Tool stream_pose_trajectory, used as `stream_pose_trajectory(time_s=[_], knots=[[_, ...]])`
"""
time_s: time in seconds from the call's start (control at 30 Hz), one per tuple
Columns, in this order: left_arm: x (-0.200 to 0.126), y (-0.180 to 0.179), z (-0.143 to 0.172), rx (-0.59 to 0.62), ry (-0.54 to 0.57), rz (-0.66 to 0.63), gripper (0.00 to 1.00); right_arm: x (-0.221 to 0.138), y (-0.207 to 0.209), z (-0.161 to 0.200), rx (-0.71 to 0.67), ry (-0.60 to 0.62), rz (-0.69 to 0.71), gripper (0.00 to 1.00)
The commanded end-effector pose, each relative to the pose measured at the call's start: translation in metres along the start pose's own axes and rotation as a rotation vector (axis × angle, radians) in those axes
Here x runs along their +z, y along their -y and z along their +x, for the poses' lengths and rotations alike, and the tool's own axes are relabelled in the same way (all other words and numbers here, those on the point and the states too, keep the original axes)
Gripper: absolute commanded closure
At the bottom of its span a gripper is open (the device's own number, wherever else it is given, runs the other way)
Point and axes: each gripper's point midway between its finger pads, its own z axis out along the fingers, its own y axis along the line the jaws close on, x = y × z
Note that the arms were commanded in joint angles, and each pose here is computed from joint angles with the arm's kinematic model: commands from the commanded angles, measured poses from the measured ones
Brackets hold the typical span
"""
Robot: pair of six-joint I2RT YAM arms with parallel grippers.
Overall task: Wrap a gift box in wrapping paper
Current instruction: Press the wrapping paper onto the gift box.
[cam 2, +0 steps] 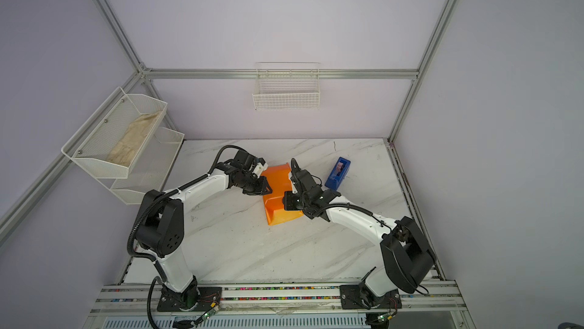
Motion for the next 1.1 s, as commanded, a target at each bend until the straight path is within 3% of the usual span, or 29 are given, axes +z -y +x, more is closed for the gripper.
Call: stream_pose_trajectory(time_s=[0.0,0.23,0.6,1.07], knots=[[-0.04,0.024,-0.031,0.019,0.121,0.01,0.72,0.023,-0.016,0.003,0.045,-0.019,-0.111,0.9],[-0.069,-0.003,-0.009,-0.099,0.201,-0.131,0.8,0.059,-0.008,0.006,0.065,-0.038,-0.118,0.95],[-0.017,-0.021,0.052,-0.288,0.083,-0.02,0.9,0.084,-0.005,0.013,0.073,-0.068,-0.143,0.97],[0.005,-0.008,0.044,-0.297,0.057,0.05,0.94,0.091,-0.002,0.015,0.079,-0.08,-0.134,0.99]])
